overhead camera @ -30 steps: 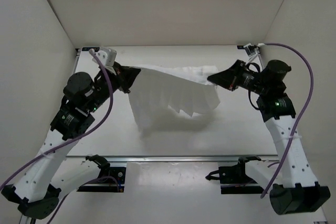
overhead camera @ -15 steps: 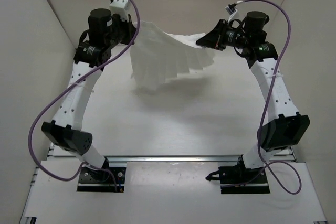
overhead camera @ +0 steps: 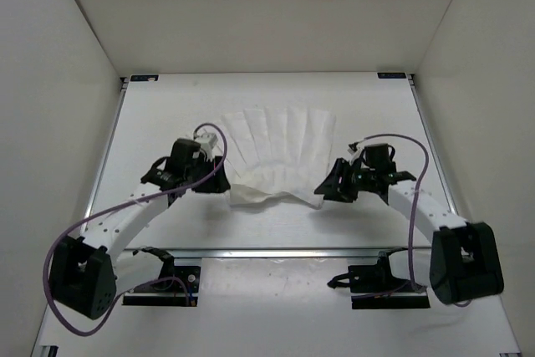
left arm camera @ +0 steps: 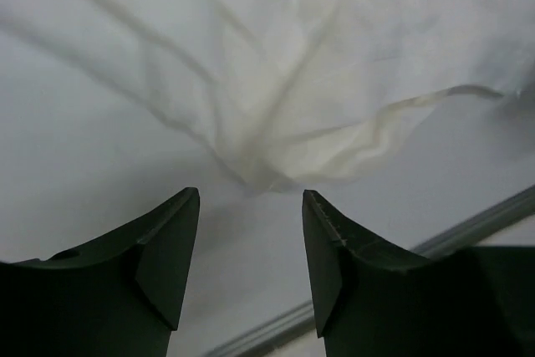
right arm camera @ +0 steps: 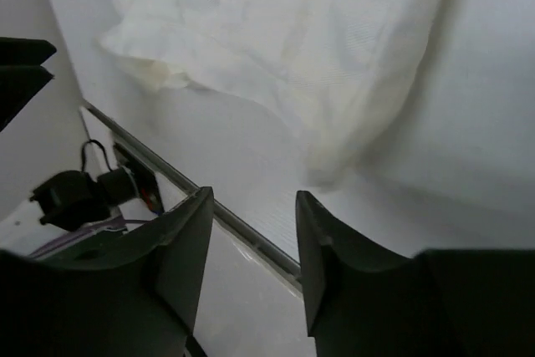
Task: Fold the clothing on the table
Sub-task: Flatten the skirt out
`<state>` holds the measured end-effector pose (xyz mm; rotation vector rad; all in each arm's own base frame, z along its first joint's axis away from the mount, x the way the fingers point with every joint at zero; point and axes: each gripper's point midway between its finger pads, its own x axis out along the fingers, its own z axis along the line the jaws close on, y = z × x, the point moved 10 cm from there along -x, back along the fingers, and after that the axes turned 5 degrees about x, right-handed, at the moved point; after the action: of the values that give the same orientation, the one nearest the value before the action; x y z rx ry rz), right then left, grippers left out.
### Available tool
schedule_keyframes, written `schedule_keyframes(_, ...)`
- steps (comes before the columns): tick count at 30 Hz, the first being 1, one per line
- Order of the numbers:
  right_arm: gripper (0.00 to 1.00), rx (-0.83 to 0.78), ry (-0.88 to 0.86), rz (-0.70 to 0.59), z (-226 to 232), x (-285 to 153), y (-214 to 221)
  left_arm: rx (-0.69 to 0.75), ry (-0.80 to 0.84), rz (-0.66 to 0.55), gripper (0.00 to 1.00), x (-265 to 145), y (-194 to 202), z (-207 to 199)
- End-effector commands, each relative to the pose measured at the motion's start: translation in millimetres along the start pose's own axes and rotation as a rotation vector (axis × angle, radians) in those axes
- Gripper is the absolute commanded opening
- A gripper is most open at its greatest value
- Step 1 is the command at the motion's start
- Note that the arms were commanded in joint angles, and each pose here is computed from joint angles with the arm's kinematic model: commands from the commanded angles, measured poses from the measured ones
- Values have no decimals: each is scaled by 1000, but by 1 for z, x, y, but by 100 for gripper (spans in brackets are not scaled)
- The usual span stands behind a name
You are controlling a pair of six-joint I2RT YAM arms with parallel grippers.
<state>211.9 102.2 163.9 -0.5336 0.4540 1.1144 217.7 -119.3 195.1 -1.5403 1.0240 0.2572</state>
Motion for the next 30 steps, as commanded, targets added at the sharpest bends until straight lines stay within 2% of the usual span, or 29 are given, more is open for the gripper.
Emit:
schedule_keyframes(1, 43, -132, 18, -165, 1, -17, 16, -150, 57, 3, 64, -22, 38, -9)
schedule_keyframes(2, 46, -128, 46, -183, -5, -18, 19, -165, 51, -23, 65, -29, 42, -9)
schedule_keyframes(6, 47, -150, 155, -213, -17, -24, 22, -222, 1, -30, 65, -36, 70, -3)
schedule_keyframes(13, 49, -110, 257, -175, -40, -7, 26, -280, 70, -8, 70, -12, 98, -16)
schedule_keyframes(20, 49, -87, 233, -170, -55, -1, 31, -376, 98, -32, 70, 0, 106, -23)
schedule_keyframes(26, 48, -88, 230, -155, -55, 5, 33, -518, 123, -108, 66, 2, 110, -26)
schedule_keyframes(30, 48, -82, 228, -158, -54, 5, 32, -621, 164, -118, 65, 4, 120, -28)
